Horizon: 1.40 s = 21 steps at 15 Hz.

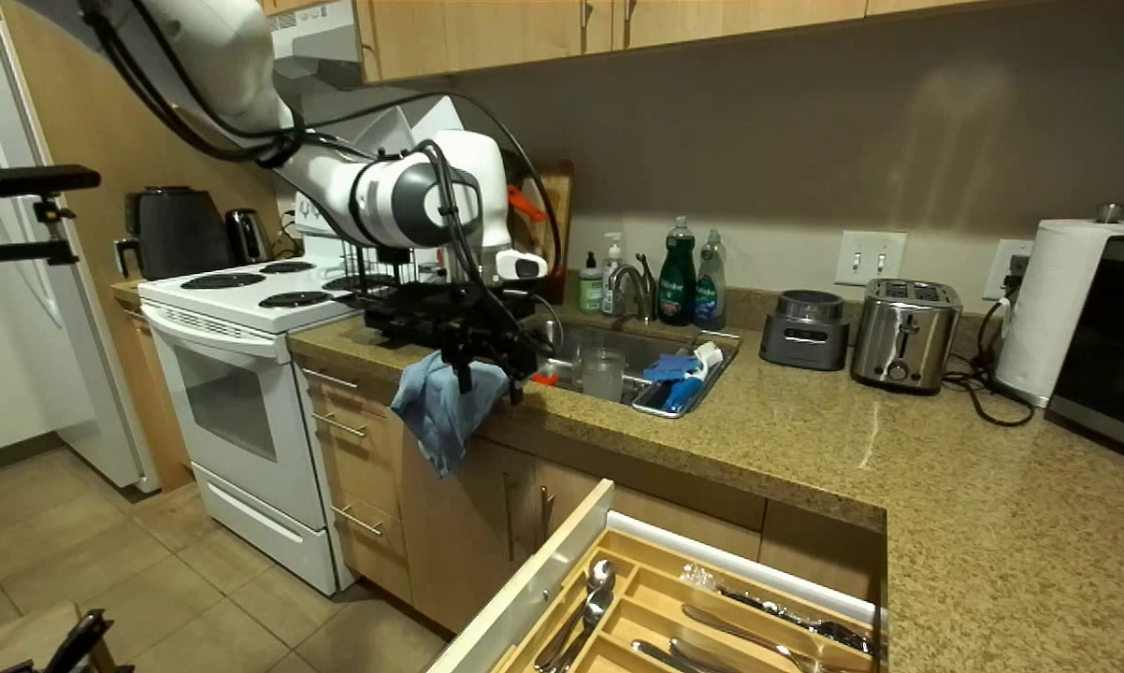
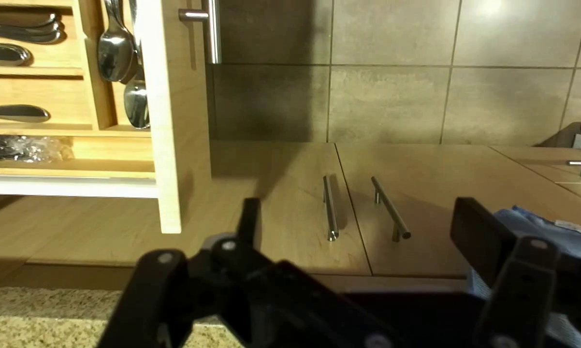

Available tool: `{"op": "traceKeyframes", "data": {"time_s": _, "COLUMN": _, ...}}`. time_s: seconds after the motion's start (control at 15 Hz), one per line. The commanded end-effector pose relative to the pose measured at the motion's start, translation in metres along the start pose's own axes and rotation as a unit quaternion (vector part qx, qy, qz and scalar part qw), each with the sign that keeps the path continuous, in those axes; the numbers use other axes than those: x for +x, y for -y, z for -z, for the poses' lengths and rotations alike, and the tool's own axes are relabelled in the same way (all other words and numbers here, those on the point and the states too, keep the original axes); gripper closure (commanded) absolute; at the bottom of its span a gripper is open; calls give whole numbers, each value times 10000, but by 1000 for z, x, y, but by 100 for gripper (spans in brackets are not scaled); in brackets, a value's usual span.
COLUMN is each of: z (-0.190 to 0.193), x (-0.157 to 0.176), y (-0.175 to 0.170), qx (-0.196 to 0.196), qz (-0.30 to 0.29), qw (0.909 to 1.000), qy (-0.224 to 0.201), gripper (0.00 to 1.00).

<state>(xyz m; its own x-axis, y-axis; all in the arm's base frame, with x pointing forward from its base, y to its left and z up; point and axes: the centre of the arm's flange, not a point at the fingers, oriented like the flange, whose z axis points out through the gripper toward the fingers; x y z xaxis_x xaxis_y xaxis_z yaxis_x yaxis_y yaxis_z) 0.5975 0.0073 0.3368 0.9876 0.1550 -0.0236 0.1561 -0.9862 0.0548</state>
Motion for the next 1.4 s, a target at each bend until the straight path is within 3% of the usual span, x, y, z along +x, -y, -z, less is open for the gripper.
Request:
{"op": "traceKeyframes", "data": {"time_s": 0.0, "z": -30, "x": 16, "y": -12, "qx": -179, "qz": 122, "qw": 9997, "qy": 135, "gripper": 0}}
{"op": "traceKeyframes", "data": {"time_s": 0.6, "z": -108, "x": 5, "y": -20, "qx": -332, "qz": 309, "qw": 9971, "qy": 615, "gripper": 0}}
{"op": "traceKeyframes", "data": {"time_s": 1.33, "z": -151, "x": 37, "y": -46, "qx": -507, "qz": 168, "qw": 9984, "qy": 195, "gripper": 0}}
